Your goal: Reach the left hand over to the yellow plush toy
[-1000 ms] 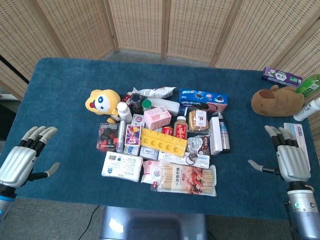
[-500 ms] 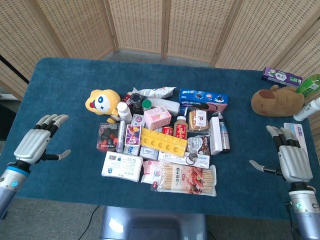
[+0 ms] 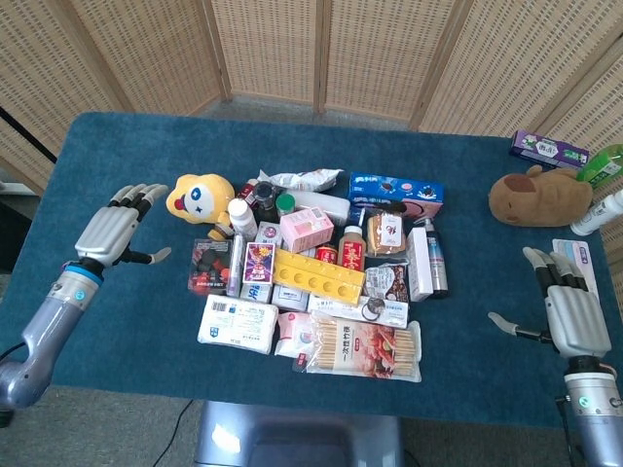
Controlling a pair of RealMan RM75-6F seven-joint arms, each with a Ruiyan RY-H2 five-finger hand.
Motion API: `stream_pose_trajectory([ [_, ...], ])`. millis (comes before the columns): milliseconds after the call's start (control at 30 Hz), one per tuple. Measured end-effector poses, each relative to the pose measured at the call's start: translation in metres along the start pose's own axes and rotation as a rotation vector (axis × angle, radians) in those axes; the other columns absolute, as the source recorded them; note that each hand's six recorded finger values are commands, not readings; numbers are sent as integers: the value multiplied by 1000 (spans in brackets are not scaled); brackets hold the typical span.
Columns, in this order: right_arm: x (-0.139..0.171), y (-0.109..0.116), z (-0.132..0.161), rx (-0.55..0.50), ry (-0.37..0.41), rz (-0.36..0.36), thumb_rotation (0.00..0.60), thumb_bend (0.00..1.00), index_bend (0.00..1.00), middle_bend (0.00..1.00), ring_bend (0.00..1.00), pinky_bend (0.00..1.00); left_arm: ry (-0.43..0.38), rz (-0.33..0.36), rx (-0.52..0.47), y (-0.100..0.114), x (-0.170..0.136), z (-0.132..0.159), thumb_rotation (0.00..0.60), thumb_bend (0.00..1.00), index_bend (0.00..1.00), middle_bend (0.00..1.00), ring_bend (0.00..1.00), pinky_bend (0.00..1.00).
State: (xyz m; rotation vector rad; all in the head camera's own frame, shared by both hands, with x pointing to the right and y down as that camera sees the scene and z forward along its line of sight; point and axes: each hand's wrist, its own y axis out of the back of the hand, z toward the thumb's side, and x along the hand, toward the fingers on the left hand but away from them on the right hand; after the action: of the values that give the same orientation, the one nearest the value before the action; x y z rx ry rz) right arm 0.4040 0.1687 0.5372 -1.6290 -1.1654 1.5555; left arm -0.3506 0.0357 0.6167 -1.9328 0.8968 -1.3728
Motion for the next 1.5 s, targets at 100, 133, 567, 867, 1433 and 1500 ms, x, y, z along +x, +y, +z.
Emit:
stream_pose_trajectory([
  [100, 0, 3, -3, 5, -13, -14, 335, 50, 0, 0, 0, 0, 9, -10, 6, -3, 17, 3, 473, 285, 0, 0, 0, 0],
  [133, 0, 4, -4, 5, -17, -18, 336, 50, 0, 0, 0, 0, 13, -13, 8, -5, 22, 3, 473, 285, 0, 0, 0, 0],
  [567, 12, 15, -24, -13, -100, -58, 334, 53, 0, 0, 0, 0, 59, -46, 12, -37, 82, 9, 472, 285, 0, 0, 0, 0],
  [867, 19, 21, -31, -16, -128, -66, 335, 50, 0, 0, 0, 0, 77, -33, 16, -56, 113, 18, 600, 309, 19, 12, 248, 278],
  [1433, 22, 15, -29, -63, -113, -45, 337, 55, 0, 0, 0, 0, 42, 147, -23, -31, 97, 15, 600, 465, 613, 746, 815, 797],
  [1500, 21, 12, -29, -72, -110, -38, 336, 56, 0, 0, 0, 0, 25, 179, -62, -18, 85, 13, 600, 466, 592, 741, 815, 794],
])
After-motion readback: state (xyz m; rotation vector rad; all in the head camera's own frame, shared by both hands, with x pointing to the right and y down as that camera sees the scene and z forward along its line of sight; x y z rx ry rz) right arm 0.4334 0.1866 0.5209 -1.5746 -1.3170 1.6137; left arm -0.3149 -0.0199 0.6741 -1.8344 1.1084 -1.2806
